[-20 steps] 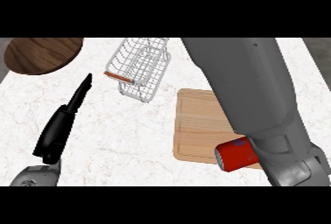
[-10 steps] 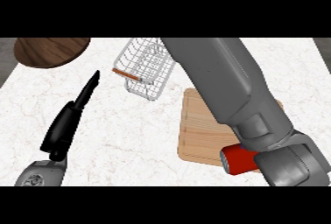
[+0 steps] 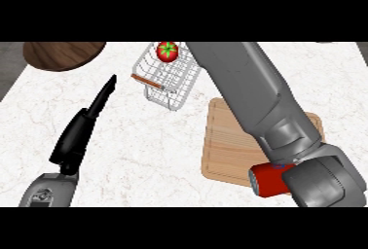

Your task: Pick the tomato from the cutting board and place it in the tiered basket

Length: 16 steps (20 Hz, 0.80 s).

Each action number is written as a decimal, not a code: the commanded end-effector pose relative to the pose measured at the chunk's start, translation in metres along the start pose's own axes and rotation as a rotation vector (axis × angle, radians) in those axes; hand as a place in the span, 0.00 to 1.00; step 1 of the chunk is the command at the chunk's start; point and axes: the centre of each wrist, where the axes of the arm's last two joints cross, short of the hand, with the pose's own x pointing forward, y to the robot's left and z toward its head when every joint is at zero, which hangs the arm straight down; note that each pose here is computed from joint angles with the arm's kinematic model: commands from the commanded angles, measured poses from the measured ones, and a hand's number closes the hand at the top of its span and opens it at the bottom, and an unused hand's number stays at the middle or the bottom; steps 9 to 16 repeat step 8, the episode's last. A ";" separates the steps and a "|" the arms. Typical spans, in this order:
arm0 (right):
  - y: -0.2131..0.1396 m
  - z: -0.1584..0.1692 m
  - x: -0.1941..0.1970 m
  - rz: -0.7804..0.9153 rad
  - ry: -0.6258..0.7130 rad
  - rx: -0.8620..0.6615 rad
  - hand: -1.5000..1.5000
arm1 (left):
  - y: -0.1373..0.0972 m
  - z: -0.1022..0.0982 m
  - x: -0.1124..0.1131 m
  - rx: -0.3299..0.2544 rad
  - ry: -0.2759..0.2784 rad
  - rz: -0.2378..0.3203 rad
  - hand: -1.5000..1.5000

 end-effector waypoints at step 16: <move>-0.057 -0.025 -0.030 -0.143 0.033 -0.464 0.00 | 0.011 0.012 -0.005 0.048 0.068 -0.011 0.50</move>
